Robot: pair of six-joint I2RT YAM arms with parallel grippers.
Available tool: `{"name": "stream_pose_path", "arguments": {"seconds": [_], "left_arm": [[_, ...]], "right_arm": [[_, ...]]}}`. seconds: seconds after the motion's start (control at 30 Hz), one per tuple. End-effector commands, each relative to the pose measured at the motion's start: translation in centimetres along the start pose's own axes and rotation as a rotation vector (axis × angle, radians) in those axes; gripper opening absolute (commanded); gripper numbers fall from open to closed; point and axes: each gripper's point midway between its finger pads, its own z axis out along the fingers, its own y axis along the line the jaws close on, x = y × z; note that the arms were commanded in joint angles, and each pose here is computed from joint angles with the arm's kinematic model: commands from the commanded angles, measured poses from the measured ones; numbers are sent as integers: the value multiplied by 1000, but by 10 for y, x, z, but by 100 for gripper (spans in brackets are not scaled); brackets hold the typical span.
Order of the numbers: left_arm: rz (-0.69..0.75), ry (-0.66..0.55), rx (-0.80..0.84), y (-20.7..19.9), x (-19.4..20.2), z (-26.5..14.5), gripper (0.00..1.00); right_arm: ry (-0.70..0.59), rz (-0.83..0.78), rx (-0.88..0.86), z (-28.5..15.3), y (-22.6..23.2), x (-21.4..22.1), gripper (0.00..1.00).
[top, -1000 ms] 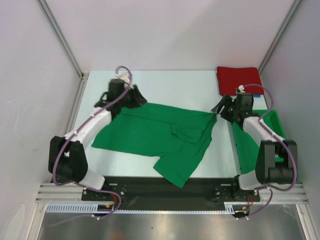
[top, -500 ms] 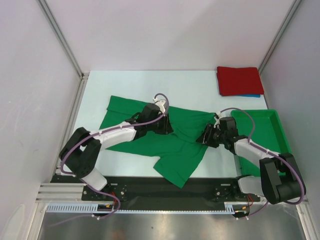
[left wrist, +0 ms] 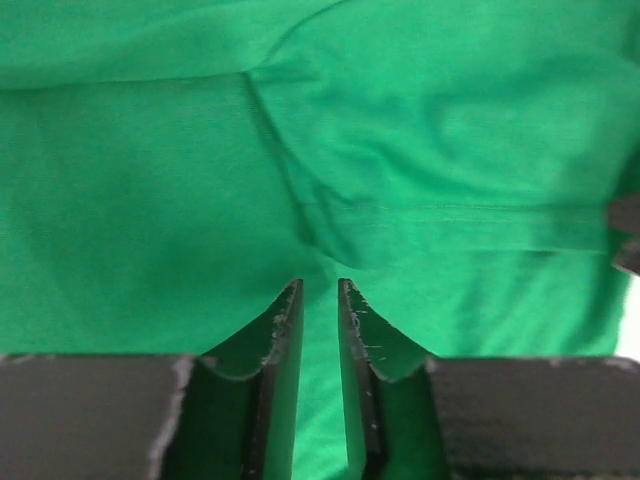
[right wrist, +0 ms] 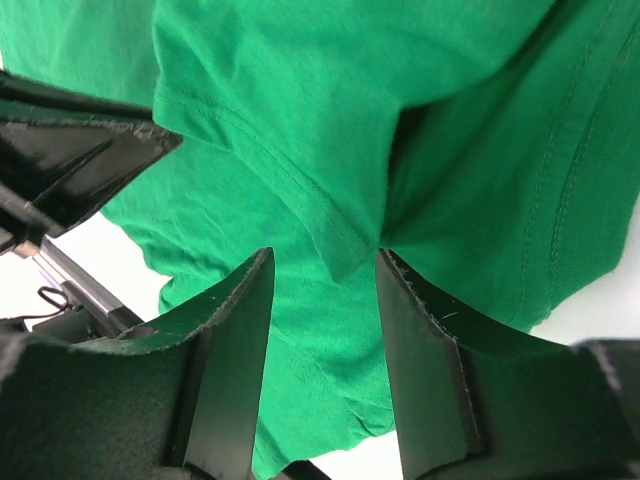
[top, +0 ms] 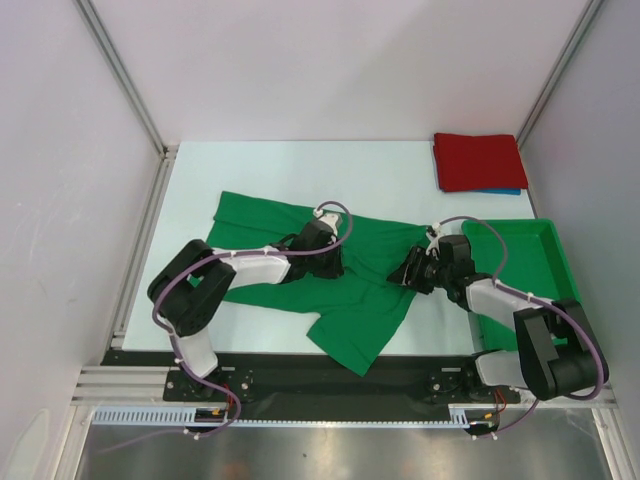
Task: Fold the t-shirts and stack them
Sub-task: Fold the tshirt
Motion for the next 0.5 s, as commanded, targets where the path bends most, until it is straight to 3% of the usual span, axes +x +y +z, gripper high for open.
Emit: {"name": "stream_pose_path", "arguments": {"seconds": [0.0, 0.47], "left_arm": [[18, -71, -19, -4, -23, 4, 27], [14, -56, 10, -10, -24, 17, 36]], "right_arm": [[-23, 4, -49, 2, 9, -5, 50], [-8, 19, -61, 9, 8, -4, 50]]}}
